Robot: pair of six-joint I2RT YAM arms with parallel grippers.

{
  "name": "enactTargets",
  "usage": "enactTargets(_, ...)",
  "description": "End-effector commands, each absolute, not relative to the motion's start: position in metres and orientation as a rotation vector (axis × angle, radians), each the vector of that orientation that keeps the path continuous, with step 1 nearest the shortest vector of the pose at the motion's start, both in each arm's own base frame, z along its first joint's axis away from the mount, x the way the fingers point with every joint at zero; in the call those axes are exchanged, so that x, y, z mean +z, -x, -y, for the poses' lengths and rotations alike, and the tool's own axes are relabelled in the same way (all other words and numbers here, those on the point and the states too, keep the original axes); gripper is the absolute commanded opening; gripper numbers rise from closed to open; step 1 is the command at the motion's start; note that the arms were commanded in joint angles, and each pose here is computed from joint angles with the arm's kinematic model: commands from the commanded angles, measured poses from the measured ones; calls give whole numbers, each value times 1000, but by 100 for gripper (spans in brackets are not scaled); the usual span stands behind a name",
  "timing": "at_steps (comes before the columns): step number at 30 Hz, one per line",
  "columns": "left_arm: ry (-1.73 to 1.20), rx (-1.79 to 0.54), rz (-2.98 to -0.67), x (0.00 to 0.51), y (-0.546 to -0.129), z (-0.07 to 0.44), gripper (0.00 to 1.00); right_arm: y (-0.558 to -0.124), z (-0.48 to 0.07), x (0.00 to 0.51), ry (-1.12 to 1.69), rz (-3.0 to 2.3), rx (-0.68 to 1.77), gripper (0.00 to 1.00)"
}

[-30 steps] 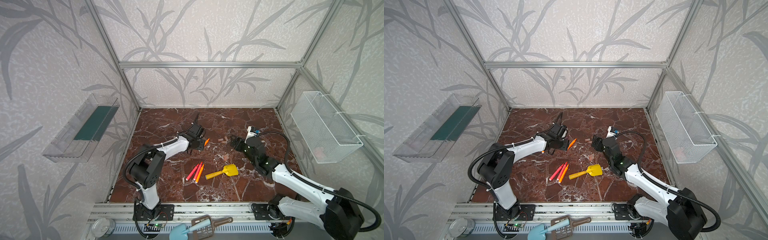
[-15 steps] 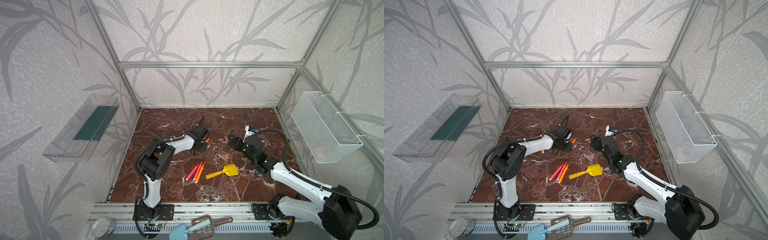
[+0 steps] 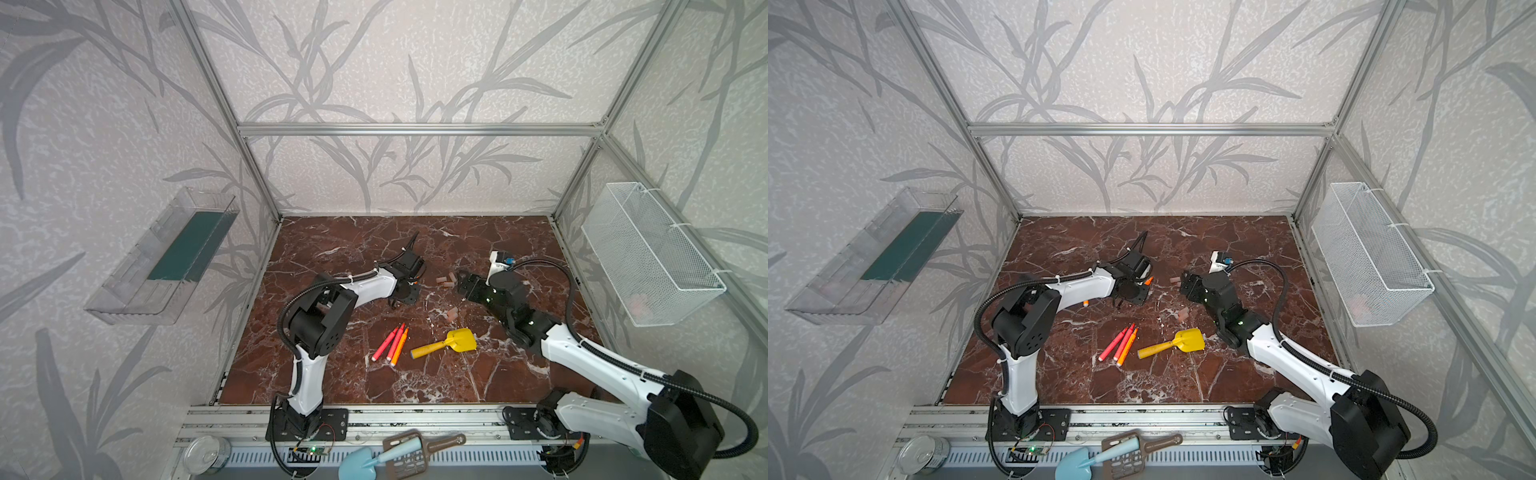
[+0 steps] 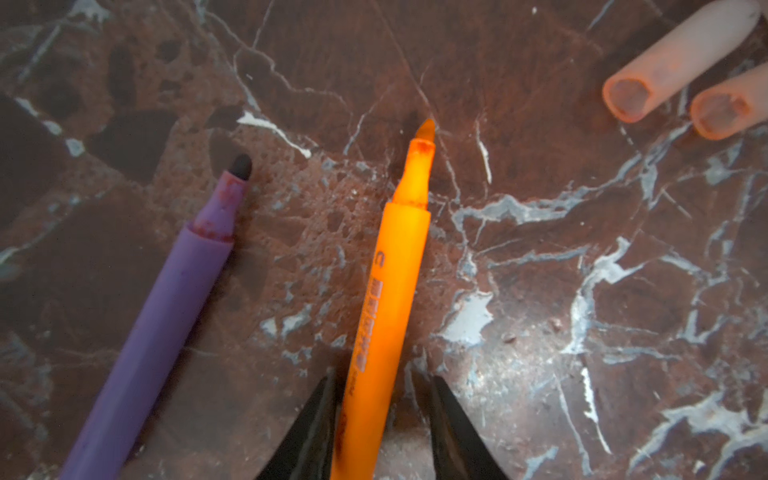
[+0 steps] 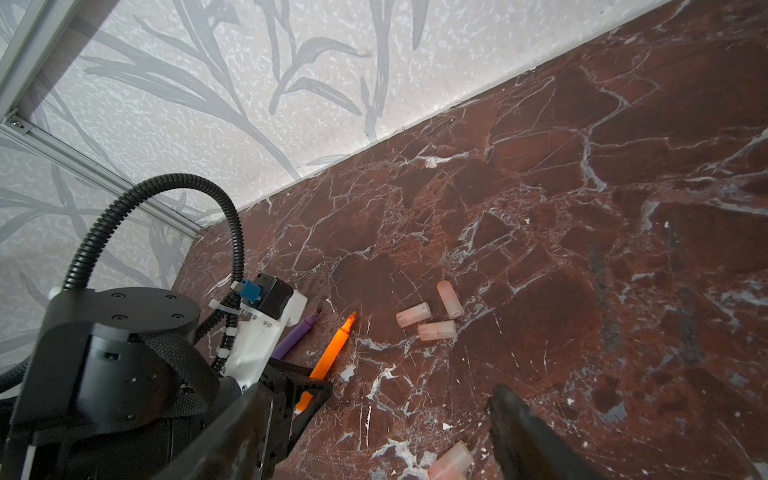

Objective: Insert the pens into the pen caps
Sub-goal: 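Close the left gripper on the orange marker and lift it upright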

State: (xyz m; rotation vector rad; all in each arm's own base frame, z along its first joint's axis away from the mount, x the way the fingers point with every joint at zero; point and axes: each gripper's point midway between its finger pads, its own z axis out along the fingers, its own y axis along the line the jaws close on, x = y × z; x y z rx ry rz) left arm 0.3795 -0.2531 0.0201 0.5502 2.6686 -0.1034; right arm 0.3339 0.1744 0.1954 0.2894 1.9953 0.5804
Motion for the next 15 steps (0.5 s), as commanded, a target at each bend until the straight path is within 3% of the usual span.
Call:
enactTargets(1, -589, -48, -2711, 10, -374, 248, 32, -336, -173, 209, -294, -1964, 587, 83)
enactTargets(8, -580, -49, -2704, 14, -374, 247, 17, -334, -166, 201, -368, -1941, 609, 83)
enactTargets(15, -591, -178, -2638, 39, -369, 261, 14, -333, -170, 184, -465, -1919, 711, 83)
